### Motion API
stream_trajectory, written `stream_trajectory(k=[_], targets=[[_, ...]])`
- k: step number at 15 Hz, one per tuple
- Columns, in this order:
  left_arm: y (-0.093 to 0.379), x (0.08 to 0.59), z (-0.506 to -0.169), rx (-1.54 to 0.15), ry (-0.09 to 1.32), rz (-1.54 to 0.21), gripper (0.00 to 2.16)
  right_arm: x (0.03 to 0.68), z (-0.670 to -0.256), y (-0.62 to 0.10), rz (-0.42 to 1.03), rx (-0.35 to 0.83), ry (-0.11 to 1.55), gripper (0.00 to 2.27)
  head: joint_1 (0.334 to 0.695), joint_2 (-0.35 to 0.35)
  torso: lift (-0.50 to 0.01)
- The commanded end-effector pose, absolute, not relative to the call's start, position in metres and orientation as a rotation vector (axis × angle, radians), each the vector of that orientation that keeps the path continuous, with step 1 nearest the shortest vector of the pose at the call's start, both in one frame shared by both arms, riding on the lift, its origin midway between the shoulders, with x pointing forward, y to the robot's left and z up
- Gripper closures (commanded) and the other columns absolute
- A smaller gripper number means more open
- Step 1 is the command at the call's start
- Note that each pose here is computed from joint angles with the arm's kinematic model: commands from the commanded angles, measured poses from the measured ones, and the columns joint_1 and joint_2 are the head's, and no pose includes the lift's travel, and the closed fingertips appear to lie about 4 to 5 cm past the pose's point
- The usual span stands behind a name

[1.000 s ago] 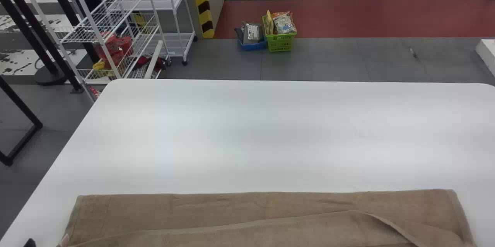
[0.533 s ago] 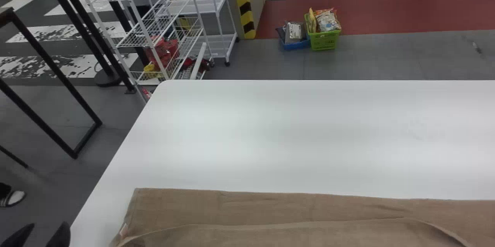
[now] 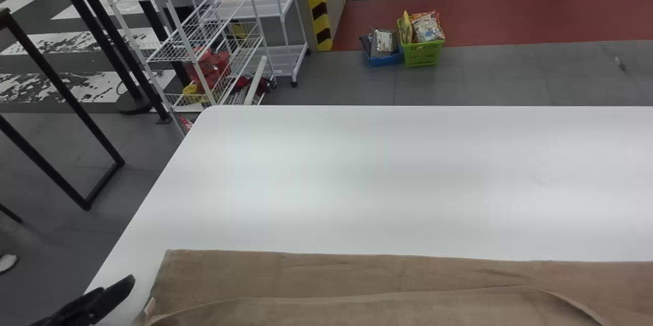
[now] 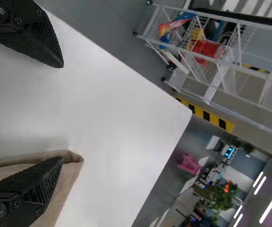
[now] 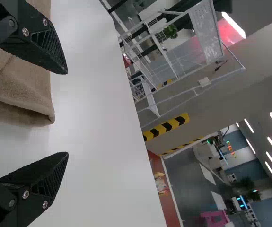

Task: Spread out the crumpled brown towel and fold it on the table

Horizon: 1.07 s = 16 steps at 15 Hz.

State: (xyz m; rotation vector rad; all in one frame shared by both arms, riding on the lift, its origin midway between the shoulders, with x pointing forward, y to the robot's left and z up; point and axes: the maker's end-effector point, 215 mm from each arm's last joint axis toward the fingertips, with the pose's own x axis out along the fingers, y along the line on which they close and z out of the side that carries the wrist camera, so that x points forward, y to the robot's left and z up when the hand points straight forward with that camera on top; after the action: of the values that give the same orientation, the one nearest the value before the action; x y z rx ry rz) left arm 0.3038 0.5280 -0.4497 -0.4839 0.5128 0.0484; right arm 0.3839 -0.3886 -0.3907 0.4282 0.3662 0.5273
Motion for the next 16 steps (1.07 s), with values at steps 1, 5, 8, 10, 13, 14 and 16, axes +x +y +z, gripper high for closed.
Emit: stream_trajectory(k=[1, 5, 8, 10, 13, 14, 16], targets=[[0.537, 0.320, -0.437, -0.480, 0.518, 0.056, 0.14, 0.396, -0.394, -0.381, 0.528, 0.473, 0.414, 0.29, 0.695, 0.232, -0.127], [0.523, 0.312, -0.443, -0.686, 0.687, 0.047, 0.15, 0.401, -0.412, -0.357, 0.546, 0.505, 0.519, 0.29, 0.695, 0.260, -0.127], [0.495, 0.303, -0.440, -0.793, 0.776, 0.006, 0.19, 0.404, -0.418, -0.347, 0.553, 0.512, 0.558, 0.29, 0.695, 0.258, -0.127], [0.487, 0.310, -0.431, -0.831, 0.775, -0.028, 0.21, 0.406, -0.419, -0.344, 0.558, 0.503, 0.565, 0.29, 0.695, 0.241, -0.127], [0.473, 0.319, -0.423, -0.853, 0.746, -0.090, 0.21, 0.407, -0.425, -0.342, 0.557, 0.499, 0.586, 0.29, 0.695, 0.225, -0.127], [0.468, 0.322, -0.422, -0.852, 0.749, -0.103, 0.21, 0.406, -0.426, -0.341, 0.557, 0.501, 0.590, 0.29, 0.695, 0.220, -0.127], [0.461, 0.327, -0.431, -0.809, 0.775, -0.111, 0.21, 0.405, -0.427, -0.343, 0.552, 0.501, 0.595, 0.29, 0.695, 0.201, -0.127]])
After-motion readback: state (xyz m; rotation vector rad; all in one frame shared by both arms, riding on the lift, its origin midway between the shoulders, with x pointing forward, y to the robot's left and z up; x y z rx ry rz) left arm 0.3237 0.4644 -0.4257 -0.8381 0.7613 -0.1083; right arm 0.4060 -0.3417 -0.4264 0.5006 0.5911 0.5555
